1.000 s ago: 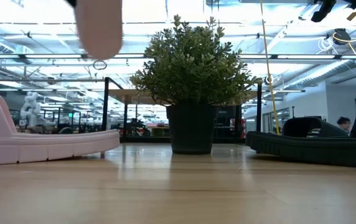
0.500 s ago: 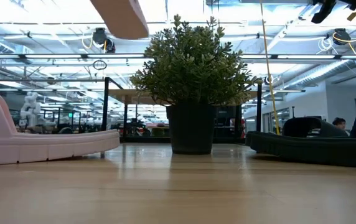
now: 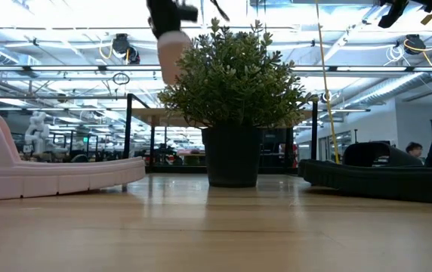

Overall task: Pick and place slides into the shelf
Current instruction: Put the top pink slipper on the shelf

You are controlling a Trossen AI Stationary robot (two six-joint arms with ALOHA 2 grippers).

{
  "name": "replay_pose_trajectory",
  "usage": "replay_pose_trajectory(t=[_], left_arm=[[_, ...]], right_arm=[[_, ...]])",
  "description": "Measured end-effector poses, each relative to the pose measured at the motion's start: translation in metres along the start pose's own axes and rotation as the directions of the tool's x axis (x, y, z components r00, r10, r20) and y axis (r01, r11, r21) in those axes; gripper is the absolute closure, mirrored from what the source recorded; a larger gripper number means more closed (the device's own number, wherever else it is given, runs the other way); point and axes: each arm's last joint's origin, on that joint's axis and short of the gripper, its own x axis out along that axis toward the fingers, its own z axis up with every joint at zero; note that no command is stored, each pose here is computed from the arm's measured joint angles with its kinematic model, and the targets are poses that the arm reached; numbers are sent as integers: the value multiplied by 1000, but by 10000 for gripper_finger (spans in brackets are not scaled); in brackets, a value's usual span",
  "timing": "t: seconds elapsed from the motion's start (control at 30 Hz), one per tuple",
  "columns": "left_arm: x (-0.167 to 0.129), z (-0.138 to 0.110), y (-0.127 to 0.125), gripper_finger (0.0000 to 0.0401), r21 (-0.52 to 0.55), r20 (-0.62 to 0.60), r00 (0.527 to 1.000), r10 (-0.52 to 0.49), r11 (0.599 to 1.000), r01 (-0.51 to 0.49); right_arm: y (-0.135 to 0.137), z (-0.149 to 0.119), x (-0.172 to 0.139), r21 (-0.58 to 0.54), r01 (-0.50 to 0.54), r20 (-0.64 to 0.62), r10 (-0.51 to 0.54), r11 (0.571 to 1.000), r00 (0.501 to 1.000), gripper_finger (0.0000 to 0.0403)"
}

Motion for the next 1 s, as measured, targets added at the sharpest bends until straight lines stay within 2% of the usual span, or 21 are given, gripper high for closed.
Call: replay_pose_trajectory(t=[0.17,0.3,0.53,0.73,0.9,1.0], left_arm=[[36,5,-16,401,77,-71,997,-19,997,24],[51,7,-22,401,112,-89,996,-15,993,25],[38,3,-15,401,112,-69,997,-21,993,29],[23,-20,-11,401,107,-42,999,-19,994,23],[14,-34,-16,401,80,80,997,7,997,-14],[14,-39,-24,401,103,93,996,11,994,-20]], right_arm=[[0,0,0,0,0,0,0,1000,1000,303],[0,0,0,-1,0,0,0,1000,1000,303],[0,0,0,-1,0,-1,0,1000,1000,303],[0,-1,0,-11,2,-8,-2,1000,1000,303],[-2,-1,0,-20,82,-7,-82,996,997,303],[-3,-1,0,-21,106,-8,-106,994,994,303]])
